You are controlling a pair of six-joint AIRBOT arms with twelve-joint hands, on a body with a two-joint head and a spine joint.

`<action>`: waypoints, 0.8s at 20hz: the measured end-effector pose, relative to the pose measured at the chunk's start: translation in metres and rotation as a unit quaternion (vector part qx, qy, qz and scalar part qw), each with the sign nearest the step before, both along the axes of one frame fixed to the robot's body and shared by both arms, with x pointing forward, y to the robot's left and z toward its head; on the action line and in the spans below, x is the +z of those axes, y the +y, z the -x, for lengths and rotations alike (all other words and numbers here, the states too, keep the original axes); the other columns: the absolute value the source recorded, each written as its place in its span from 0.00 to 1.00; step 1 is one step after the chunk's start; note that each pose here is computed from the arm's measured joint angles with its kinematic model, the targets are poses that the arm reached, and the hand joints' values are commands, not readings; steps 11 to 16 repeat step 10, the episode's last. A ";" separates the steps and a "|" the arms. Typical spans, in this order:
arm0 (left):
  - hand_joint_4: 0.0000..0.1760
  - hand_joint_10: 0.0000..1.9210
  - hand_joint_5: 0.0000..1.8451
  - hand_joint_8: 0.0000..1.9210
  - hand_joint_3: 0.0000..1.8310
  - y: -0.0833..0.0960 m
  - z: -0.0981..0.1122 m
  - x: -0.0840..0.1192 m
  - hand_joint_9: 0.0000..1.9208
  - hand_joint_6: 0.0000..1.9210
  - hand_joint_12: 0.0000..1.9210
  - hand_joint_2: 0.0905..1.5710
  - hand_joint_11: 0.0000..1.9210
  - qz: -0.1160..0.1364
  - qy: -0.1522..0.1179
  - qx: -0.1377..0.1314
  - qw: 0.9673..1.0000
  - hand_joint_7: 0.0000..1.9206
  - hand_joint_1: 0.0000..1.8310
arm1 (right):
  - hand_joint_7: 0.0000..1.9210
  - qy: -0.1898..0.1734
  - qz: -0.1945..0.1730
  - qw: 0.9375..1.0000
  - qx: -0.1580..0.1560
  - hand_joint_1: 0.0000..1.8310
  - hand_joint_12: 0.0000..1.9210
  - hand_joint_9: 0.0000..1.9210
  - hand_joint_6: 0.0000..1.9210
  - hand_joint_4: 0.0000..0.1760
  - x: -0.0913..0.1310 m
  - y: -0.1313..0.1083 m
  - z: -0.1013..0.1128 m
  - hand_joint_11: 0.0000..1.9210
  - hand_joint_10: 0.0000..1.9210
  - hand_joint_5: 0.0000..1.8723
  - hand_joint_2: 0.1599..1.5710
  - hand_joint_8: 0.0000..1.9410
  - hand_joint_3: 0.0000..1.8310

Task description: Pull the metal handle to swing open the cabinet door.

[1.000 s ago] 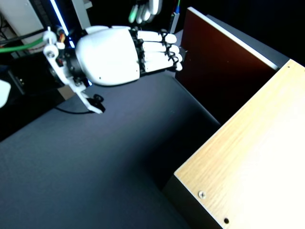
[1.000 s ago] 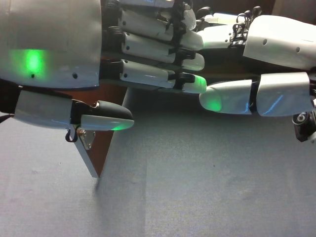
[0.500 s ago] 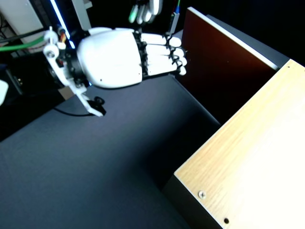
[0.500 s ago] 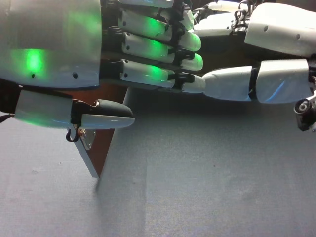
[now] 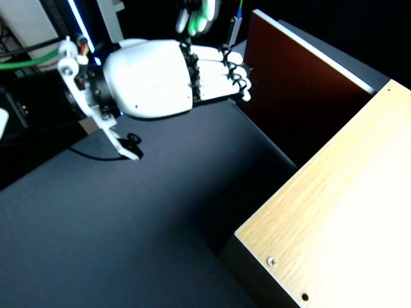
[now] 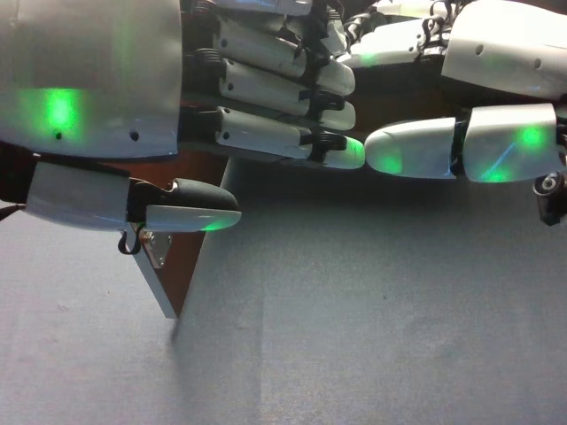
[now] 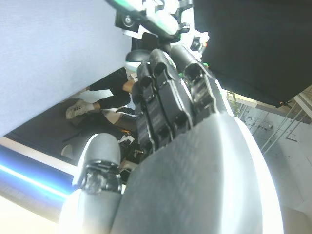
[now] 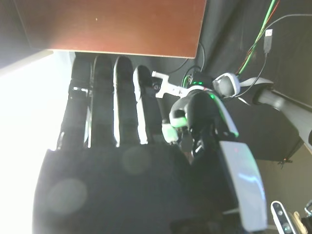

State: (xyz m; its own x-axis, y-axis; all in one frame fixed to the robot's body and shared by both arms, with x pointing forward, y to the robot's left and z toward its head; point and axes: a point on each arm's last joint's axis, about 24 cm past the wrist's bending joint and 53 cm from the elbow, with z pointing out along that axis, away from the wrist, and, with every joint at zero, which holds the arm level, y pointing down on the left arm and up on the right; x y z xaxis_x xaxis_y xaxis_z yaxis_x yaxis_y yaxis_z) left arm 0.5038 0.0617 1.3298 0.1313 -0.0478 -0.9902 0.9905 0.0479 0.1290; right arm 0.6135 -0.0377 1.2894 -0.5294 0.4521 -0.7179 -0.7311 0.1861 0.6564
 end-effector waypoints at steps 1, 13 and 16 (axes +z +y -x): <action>0.00 0.00 0.23 0.00 0.06 0.000 0.000 0.000 0.24 0.00 0.47 1.00 0.02 0.000 0.000 0.000 1.000 0.25 0.00 | 0.19 -0.001 0.002 1.000 -0.002 0.00 0.45 0.18 0.00 0.00 -0.001 -0.001 -0.001 0.00 0.00 0.17 1.00 0.00 0.01; 0.00 0.00 0.23 0.00 0.07 0.000 0.000 0.000 0.24 0.00 0.47 1.00 0.03 0.000 0.000 0.000 1.000 0.26 0.00 | 0.19 -0.006 0.010 1.000 -0.011 0.00 0.43 0.18 0.00 0.00 -0.003 -0.007 -0.009 0.00 0.00 0.17 1.00 0.00 0.01; 0.00 0.00 0.23 0.00 0.07 0.000 0.000 0.000 0.24 0.00 0.47 1.00 0.03 0.000 0.000 0.000 1.000 0.26 0.00 | 0.19 -0.006 0.010 1.000 -0.011 0.00 0.43 0.18 0.00 0.00 -0.003 -0.007 -0.009 0.00 0.00 0.17 1.00 0.00 0.01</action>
